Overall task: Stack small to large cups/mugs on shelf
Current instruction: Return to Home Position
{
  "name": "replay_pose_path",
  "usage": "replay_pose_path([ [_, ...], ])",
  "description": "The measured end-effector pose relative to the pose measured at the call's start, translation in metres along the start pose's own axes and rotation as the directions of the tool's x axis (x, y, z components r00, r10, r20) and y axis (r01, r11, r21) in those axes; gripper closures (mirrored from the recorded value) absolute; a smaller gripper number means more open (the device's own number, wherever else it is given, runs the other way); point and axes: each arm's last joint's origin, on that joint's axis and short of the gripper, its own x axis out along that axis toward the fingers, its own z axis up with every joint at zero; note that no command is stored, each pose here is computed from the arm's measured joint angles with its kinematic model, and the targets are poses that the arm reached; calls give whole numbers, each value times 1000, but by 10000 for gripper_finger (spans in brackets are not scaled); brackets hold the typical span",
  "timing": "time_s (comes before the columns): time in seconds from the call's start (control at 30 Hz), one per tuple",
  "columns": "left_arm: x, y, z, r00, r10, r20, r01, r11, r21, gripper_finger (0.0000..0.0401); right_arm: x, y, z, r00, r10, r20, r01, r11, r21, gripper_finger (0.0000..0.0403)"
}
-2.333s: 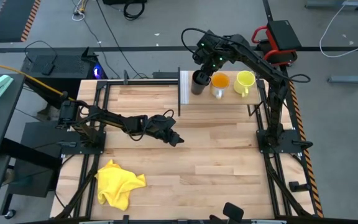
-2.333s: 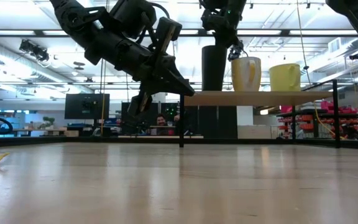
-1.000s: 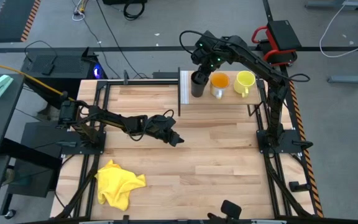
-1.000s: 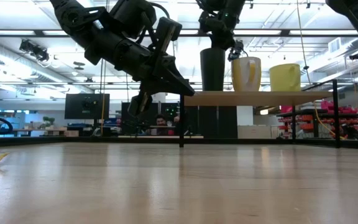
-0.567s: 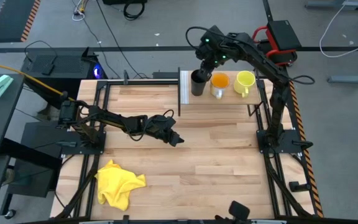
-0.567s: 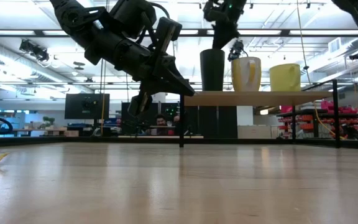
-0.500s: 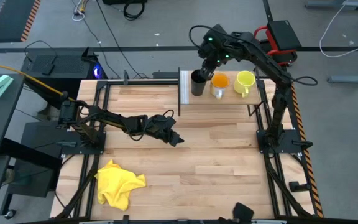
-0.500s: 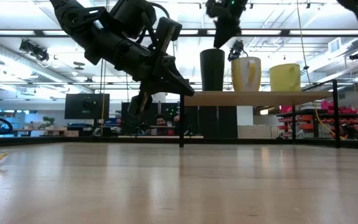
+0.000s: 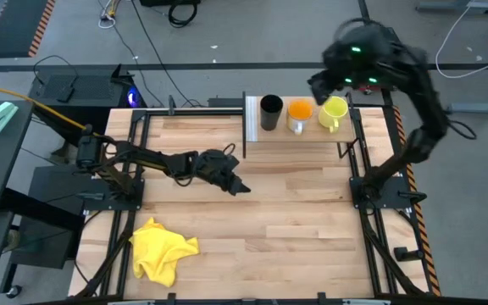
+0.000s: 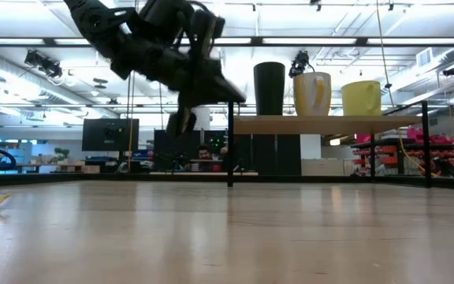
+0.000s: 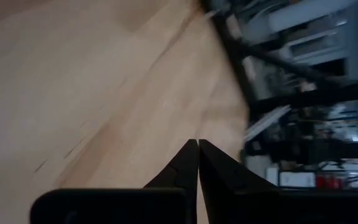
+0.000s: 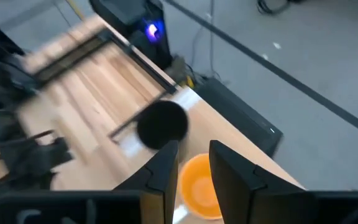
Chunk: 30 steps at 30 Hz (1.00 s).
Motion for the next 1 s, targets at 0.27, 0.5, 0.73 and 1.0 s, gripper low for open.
replay_pose_path([
  [0.27,-45,-28,30,984,-114,140,100,990,104,388,-69,15,-28,979,160,126,-158,987,-24,307],
  [0.5,-86,-48,46,954,-180,240,118,961,251,379,-95,22,-43,952,270,141,-267,963,-40,305],
  [0.73,-112,-67,45,924,-263,279,152,919,364,384,-100,32,-52,940,332,78,-330,943,-43,305],
  [1.0,-124,-77,41,912,-312,267,195,901,387,383,-103,52,-56,894,444,58,-442,896,-43,305],
])
